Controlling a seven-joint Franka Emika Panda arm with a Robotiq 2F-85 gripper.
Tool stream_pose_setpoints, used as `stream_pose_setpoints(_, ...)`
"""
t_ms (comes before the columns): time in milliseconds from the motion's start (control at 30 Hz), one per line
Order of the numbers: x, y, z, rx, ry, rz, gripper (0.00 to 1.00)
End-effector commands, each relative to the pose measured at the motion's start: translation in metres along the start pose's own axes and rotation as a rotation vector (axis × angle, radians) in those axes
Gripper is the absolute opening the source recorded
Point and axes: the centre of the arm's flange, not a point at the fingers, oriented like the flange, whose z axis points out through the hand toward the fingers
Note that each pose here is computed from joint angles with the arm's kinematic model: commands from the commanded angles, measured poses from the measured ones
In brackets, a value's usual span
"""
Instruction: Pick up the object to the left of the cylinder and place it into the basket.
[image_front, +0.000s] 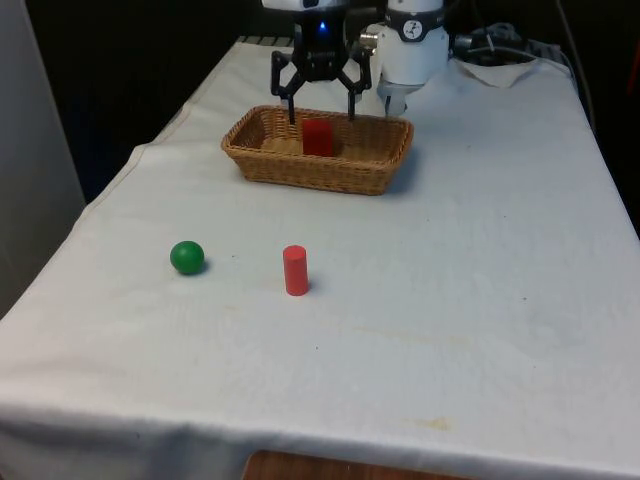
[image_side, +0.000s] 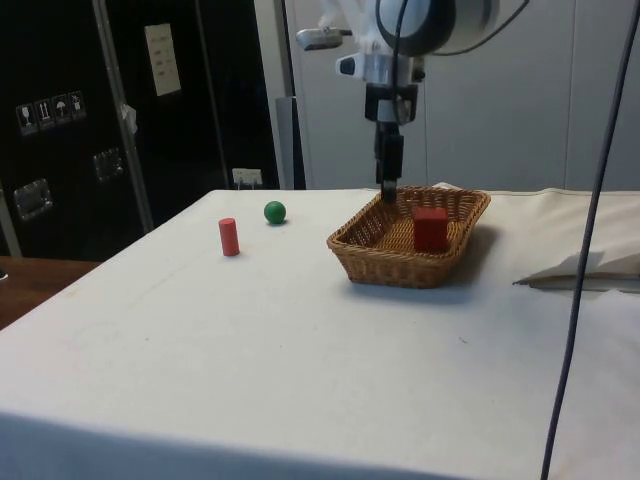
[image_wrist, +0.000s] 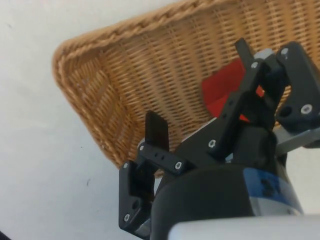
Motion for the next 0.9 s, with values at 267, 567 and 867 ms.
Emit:
stream_pose_setpoints(267, 0.025, 0.006, -0.017, 0.013, 0.005, -0.002, 1.00)
stream_pose_setpoints(567, 0.050, 0.010, -0.034, 0.032, 0.015, 0.000, 1.00)
stream_pose_setpoints(867, 0.059, 0.014, -0.039, 0.039, 0.012, 0.002, 1.00)
